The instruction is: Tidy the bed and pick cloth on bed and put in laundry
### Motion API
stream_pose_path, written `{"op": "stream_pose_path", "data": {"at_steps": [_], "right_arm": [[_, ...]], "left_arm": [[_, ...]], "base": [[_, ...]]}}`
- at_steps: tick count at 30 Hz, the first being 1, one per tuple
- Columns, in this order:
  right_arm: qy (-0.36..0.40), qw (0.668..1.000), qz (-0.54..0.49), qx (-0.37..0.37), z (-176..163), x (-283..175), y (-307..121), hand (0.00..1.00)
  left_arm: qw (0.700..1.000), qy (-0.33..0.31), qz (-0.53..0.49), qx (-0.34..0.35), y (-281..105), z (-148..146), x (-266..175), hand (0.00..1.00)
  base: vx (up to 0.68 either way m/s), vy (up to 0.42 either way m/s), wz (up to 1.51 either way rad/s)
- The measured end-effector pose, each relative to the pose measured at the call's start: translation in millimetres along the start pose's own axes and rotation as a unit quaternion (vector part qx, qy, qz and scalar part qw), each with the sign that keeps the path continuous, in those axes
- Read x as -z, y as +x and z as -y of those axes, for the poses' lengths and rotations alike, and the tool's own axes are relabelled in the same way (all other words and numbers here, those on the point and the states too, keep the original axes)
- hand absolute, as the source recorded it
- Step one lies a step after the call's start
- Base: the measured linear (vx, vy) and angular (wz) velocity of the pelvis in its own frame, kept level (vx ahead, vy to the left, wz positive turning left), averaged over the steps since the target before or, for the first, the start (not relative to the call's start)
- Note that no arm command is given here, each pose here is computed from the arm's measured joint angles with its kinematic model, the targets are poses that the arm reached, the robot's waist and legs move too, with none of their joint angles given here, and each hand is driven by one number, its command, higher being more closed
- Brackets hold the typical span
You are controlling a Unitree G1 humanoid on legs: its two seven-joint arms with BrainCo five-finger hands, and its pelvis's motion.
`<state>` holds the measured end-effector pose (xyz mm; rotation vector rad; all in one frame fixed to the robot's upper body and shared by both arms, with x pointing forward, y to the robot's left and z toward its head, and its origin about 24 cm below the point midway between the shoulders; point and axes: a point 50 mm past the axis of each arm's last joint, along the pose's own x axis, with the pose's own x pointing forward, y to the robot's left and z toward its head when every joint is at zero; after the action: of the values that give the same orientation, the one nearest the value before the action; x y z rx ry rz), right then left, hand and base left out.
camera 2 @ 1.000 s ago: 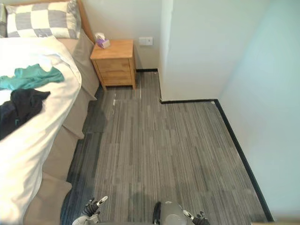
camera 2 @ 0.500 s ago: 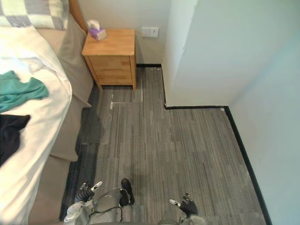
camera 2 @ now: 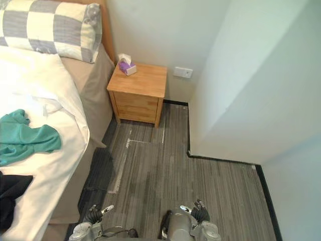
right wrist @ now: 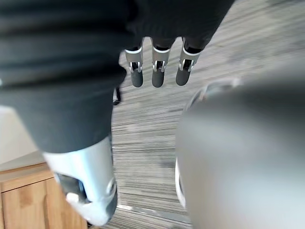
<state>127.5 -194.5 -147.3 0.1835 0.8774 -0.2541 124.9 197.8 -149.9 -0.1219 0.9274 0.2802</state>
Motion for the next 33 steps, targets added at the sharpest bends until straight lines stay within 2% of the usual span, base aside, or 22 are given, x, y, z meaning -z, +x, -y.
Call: {"op": "stream_pose_path", "data": {"at_steps": [4, 9, 12, 17, 23, 28, 33], "right_arm": [[0.003, 1.000, 0.026, -0.001, -1.5, -7.5, -0.4, 0.00], [-0.011, 0.999, 0.048, 0.005, -1.3, -18.6, 1.0, 0.00], [-0.041, 0.998, 0.037, 0.008, 1.2, -14.7, 0.2, 0.00], [-0.063, 0.998, 0.013, 0.002, 2.1, -2.0, -3.1, 0.00], [-0.074, 0.997, -0.005, -0.013, -0.8, 5.4, -3.6, 0.00], [-0.072, 0.996, -0.024, -0.048, -27.5, 12.7, -1.4, 0.00], [-0.081, 0.996, -0.026, -0.037, -19.8, 7.7, 1.9, 0.00]], "left_arm": [[1.000, 0.006, -0.003, 0.009, -1.6, 9.0, 4.8, 0.00], [1.000, -0.023, -0.009, 0.014, -5.1, 20.1, 13.2, 0.00], [0.997, -0.081, 0.006, -0.014, -6.1, 10.7, 12.3, 0.00], [0.993, -0.109, 0.049, -0.021, -9.6, 6.7, 5.2, 0.00], [0.989, -0.137, 0.044, -0.030, -11.9, 4.2, 11.6, 0.00], [0.990, -0.119, 0.052, -0.052, -10.8, -19.5, 5.8, 0.00], [0.995, -0.088, 0.022, -0.051, -11.1, -21.4, 14.2, 0.00]], "base": [[0.59, -0.303, 0.68], [0.51, -0.302, 0.39], [0.42, -0.238, 0.63], [0.33, -0.138, 0.78], [0.34, 0.077, 0.73], [0.30, 0.119, 0.70], [0.16, 0.098, 0.80]]}}
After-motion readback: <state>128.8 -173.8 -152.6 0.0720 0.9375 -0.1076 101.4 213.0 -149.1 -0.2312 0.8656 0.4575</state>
